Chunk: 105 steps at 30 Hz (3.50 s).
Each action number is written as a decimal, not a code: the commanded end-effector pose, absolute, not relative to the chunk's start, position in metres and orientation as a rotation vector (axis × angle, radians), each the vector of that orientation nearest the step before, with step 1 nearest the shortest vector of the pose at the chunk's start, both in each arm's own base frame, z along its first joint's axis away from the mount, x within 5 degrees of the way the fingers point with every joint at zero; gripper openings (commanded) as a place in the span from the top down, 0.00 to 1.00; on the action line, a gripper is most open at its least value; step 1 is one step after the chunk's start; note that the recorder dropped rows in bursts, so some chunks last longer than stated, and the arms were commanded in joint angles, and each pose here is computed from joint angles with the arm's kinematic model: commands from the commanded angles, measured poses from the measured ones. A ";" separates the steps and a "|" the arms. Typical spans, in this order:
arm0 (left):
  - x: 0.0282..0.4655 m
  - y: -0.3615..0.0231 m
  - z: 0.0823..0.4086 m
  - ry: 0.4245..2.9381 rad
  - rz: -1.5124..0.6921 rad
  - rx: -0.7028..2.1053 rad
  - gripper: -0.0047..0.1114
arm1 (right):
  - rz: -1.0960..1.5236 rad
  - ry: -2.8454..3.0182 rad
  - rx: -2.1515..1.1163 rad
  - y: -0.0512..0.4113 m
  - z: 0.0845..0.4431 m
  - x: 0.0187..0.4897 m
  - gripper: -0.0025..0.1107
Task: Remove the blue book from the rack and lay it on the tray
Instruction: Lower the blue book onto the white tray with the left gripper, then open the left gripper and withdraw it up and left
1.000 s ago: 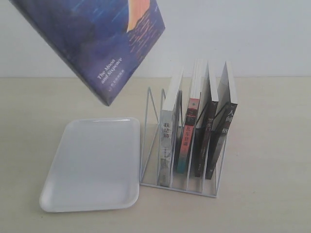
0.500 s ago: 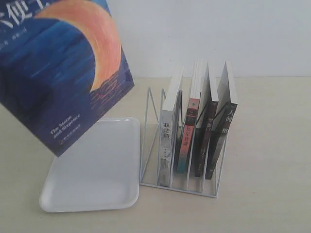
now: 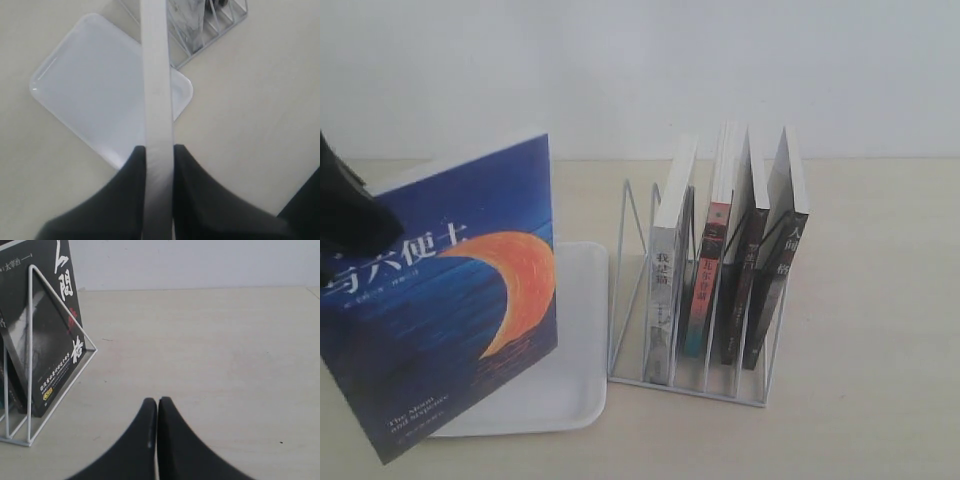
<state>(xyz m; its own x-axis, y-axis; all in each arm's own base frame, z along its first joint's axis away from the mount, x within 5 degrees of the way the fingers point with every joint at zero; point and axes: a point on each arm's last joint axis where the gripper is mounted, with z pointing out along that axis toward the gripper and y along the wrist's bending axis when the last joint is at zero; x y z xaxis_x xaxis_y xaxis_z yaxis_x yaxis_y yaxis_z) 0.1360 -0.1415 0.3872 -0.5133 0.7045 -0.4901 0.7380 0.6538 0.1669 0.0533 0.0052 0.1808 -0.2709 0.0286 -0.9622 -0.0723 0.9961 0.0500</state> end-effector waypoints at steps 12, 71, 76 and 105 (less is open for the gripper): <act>0.190 -0.128 0.361 2.421 -0.221 1.233 0.92 | 0.084 1.825 -0.030 0.005 0.182 0.053 0.98; 0.356 -0.080 0.263 2.418 -0.489 1.168 0.50 | 0.090 1.832 -0.027 0.005 0.182 0.053 0.98; 0.356 -0.080 0.278 2.356 -0.440 1.111 0.51 | 0.090 1.832 -0.027 0.005 0.182 0.053 0.98; 0.230 -0.024 0.337 1.905 -0.658 -0.357 0.92 | 0.083 1.822 -0.031 0.005 0.183 0.053 0.98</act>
